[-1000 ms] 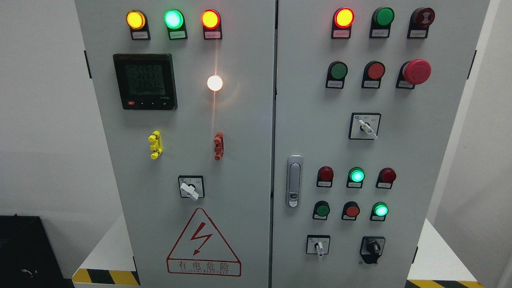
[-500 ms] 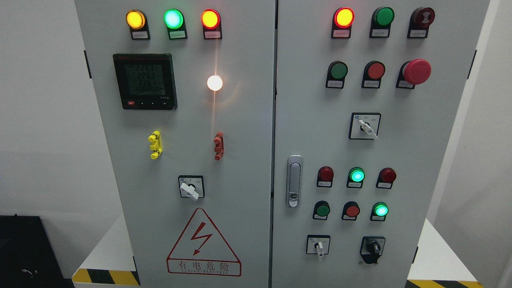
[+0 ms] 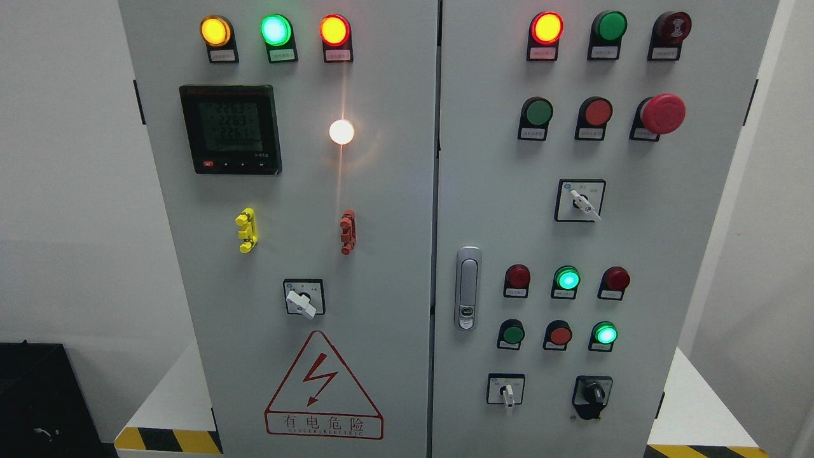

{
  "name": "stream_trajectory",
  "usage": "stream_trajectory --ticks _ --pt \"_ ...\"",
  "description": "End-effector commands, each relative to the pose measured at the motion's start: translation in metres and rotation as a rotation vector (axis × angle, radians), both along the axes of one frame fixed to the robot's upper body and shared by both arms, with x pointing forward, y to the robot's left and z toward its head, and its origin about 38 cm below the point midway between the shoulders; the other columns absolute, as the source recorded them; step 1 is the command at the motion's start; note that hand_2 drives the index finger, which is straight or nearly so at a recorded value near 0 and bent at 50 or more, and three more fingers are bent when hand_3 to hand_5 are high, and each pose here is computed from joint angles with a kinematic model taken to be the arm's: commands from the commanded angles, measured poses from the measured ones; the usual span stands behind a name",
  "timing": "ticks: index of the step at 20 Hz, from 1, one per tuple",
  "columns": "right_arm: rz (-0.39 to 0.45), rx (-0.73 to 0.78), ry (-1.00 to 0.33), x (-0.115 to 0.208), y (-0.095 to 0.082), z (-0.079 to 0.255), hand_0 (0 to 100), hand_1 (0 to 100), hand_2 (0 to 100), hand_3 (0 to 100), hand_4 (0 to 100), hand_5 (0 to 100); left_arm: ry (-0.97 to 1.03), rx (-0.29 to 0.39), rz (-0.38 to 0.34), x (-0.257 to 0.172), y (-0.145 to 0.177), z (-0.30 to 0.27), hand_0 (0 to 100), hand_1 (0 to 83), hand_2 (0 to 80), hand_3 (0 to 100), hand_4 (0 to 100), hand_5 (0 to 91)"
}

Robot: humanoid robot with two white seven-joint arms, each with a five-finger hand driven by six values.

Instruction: Flip black knob to close circuit

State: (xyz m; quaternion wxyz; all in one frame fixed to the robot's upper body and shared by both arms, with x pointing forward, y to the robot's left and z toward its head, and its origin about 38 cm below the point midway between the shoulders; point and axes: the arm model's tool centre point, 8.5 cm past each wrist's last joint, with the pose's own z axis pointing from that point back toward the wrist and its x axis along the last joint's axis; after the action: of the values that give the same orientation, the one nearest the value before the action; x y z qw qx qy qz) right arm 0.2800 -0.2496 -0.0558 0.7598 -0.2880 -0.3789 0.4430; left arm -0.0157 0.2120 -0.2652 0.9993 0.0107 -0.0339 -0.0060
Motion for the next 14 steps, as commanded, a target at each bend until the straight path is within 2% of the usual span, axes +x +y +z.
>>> stream_trajectory --ticks 1,10,14 --pt "0.003 -0.087 -0.329 0.039 0.003 0.123 0 0 92 100 93 91 0.000 0.001 0.000 0.000 0.000 0.000 12 55.6 0.0 0 0 0.0" --pt "-0.030 -0.130 -0.462 0.088 0.001 0.169 0 0 90 100 93 91 0.000 0.001 0.000 0.000 0.000 0.000 12 55.6 0.0 0 0 0.0" --pt "-0.034 -0.128 -0.496 0.099 0.000 0.185 0 0 90 100 93 91 0.000 0.001 0.000 0.000 0.000 0.000 12 55.6 0.0 0 0 0.0"
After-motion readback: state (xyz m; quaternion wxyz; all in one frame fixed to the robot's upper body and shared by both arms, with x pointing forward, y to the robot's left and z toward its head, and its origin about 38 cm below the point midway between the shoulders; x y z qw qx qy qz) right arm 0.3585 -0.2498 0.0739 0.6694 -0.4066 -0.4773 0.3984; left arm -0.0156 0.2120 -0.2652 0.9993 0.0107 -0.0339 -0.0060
